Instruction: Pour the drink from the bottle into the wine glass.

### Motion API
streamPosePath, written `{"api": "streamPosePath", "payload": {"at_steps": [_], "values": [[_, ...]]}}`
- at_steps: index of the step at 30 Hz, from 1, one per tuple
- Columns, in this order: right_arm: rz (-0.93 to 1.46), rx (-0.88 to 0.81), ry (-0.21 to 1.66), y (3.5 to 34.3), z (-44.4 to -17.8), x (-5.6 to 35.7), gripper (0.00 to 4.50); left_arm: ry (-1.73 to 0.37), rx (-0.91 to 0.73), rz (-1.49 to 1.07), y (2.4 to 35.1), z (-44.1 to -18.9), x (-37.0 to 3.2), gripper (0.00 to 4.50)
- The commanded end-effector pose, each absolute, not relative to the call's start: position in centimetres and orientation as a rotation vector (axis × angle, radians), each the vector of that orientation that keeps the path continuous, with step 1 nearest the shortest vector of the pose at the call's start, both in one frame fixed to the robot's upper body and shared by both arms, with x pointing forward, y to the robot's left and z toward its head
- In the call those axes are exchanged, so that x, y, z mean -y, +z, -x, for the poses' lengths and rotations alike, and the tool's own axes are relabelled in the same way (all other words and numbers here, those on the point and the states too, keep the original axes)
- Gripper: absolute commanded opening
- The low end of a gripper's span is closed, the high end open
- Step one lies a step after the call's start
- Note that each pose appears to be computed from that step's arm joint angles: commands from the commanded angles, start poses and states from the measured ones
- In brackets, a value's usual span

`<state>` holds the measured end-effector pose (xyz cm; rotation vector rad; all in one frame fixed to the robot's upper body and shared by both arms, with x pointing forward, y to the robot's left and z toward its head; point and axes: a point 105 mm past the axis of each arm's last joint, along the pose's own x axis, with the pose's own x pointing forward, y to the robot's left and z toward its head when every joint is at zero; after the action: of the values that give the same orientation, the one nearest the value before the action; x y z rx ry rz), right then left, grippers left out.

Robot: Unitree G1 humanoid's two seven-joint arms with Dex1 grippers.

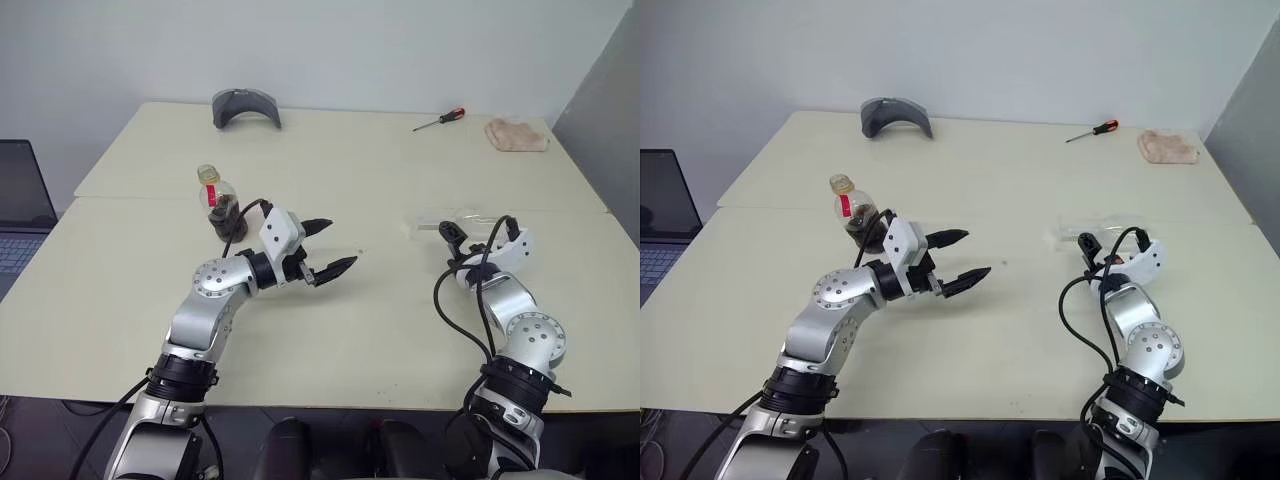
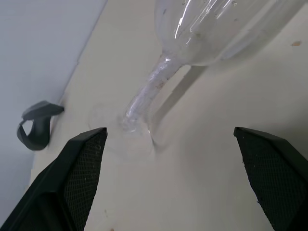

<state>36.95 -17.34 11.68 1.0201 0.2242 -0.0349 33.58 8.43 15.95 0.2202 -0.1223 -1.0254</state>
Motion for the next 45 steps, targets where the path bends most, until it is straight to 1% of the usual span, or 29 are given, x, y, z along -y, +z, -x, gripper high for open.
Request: {"api": "streamPosePath", "payload": {"at_steps": [1, 6, 11, 15, 18, 22, 25, 27, 28, 31, 32, 38, 41, 45], "values": [[-1.084, -0.181, 0.064, 13.7, -38.3, 14.6, 4.50, -1.054, 0.180, -0.223, 17.7, -33.2, -7.7, 4.47], [-1.091, -0.171, 0.059, 13.4, -40.4, 13.7, 4.50, -1.066, 0.176, -0.219, 17.8, -33.2, -7.2, 4.47], [-1.098, -0.131, 0.021, 13.2, -42.2, 14.3, 4.50, -1.070, 0.174, -0.218, 17.8, -33.1, -7.0, 4.47], [-1.115, -0.111, -0.006, 13.1, -43.1, 14.8, 4.50, -1.067, 0.172, -0.218, 17.9, -33.0, -7.0, 4.47], [-1.130, -0.078, -0.042, 13.1, -43.4, 15.6, 3.93, -1.065, 0.169, -0.217, 17.8, -33.0, -7.0, 4.50], [-1.187, -0.033, -0.073, 13.4, -43.5, 16.2, 2.55, -1.062, 0.163, -0.214, 17.6, -33.0, -7.0, 4.50], [-1.216, -0.023, -0.077, 13.4, -43.6, 16.0, 1.42, -1.062, 0.159, -0.211, 17.5, -33.0, -6.9, 4.50], [-1.228, -0.023, -0.083, 13.3, -43.9, 15.9, 0.77, -1.062, 0.157, -0.210, 17.5, -33.0, -6.8, 4.50], [-1.232, -0.026, -0.084, 13.2, -44.1, 15.8, 0.37, -1.063, 0.157, -0.209, 17.4, -33.1, -6.8, 4.50], [-1.256, -0.036, -0.073, 13.2, -44.6, 15.4, 0.04, -1.066, 0.156, -0.206, 17.3, -33.0, -6.6, 4.50], [-1.260, -0.035, -0.073, 13.3, -44.7, 15.3, 0.01, -1.067, 0.156, -0.205, 17.3, -33.0, -6.5, 4.50], [-1.253, -0.024, -0.051, 13.7, -44.8, 15.2, 0.01, -1.067, 0.157, -0.202, 17.2, -32.9, -6.4, 4.50], [-1.234, -0.016, -0.014, 14.2, -44.4, 15.2, 0.01, -1.061, 0.154, -0.196, 17.1, -32.9, -6.5, 4.50], [-1.159, -0.017, -0.010, 14.2, -43.8, 15.7, 0.01, -1.057, 0.153, -0.195, 17.0, -32.9, -6.7, 4.50]]}}
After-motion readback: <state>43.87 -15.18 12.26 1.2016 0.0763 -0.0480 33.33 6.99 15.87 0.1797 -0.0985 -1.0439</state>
